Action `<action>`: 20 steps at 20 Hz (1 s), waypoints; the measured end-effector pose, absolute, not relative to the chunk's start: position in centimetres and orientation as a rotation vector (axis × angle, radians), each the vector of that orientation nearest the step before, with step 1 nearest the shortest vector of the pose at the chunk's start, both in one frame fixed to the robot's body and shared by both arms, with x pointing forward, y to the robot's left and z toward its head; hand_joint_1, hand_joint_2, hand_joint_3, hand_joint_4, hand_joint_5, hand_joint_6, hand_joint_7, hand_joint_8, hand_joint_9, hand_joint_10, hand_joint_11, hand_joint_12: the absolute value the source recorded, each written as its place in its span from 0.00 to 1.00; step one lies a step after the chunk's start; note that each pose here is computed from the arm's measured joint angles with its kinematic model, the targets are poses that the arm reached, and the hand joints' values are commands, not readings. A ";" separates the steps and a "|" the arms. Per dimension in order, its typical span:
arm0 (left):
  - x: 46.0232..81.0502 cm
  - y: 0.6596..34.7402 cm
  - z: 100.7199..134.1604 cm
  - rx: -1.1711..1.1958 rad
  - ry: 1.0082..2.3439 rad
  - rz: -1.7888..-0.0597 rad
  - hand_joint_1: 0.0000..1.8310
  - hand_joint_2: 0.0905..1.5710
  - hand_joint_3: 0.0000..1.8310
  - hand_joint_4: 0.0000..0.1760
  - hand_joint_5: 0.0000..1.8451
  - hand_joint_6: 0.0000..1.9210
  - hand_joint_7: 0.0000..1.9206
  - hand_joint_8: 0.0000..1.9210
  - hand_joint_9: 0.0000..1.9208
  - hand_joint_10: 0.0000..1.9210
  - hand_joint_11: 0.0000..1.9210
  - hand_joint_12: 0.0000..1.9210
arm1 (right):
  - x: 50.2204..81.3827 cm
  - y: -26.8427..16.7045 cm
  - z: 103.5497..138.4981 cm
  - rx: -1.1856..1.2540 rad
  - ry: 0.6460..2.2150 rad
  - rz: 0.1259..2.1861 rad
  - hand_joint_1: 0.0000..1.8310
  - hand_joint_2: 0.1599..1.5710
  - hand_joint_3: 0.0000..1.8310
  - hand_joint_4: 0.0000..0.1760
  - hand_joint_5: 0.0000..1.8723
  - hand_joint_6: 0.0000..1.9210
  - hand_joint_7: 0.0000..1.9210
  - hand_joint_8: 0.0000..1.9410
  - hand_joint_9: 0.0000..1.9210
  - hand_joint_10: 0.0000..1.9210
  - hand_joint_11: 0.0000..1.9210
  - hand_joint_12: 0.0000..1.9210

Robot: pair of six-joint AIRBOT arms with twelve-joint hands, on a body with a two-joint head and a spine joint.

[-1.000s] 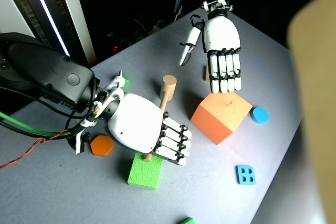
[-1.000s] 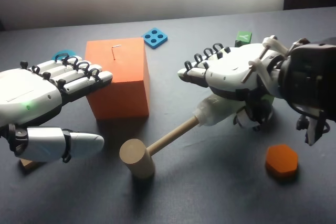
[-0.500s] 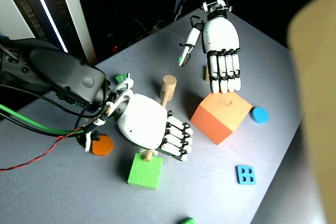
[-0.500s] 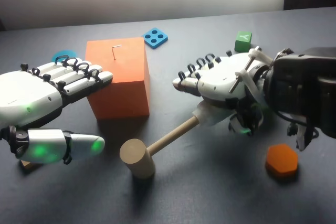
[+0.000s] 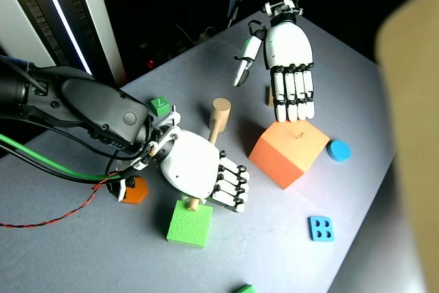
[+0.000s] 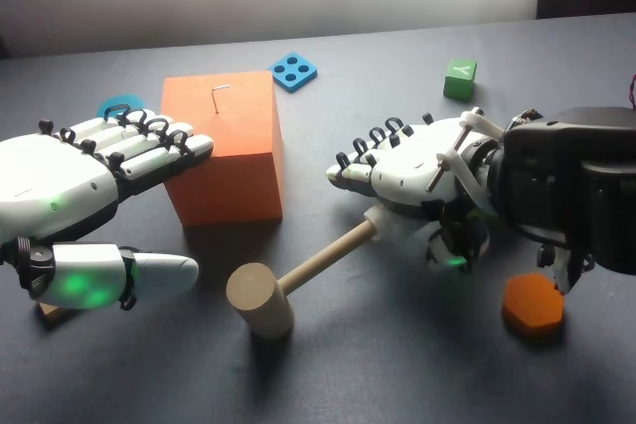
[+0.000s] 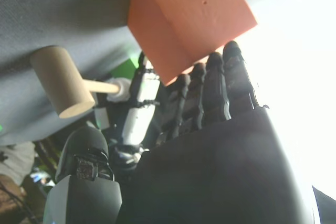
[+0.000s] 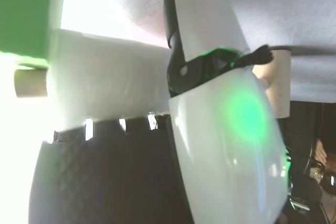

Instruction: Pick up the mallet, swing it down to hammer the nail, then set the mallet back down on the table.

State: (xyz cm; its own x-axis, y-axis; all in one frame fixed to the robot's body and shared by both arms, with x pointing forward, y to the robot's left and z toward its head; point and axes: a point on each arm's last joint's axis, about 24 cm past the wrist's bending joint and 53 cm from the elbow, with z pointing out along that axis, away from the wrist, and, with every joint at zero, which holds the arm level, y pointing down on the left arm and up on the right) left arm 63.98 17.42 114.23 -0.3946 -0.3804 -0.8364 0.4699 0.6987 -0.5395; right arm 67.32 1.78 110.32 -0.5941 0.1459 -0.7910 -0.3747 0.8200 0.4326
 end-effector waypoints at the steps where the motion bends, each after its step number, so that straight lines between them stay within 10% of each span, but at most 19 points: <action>1: 64.0 17.4 114.2 0.072 1.752 -0.916 0.00 0.75 0.00 0.00 0.02 0.00 0.00 0.00 0.00 0.00 0.00 0.00 | 67.2 1.8 110.1 -0.174 2.093 0.726 0.74 0.60 0.00 0.00 0.00 0.00 0.00 0.00 0.00 0.00 0.00 0.09; 20: 64.0 17.4 114.3 0.070 1.750 -0.918 0.00 0.76 0.00 0.00 0.01 0.00 0.01 0.00 0.00 0.00 0.00 0.00 | 67.5 2.6 110.3 -0.188 2.085 0.729 0.77 0.59 0.00 0.00 0.00 0.00 0.01 0.00 0.02 0.01 0.00 0.31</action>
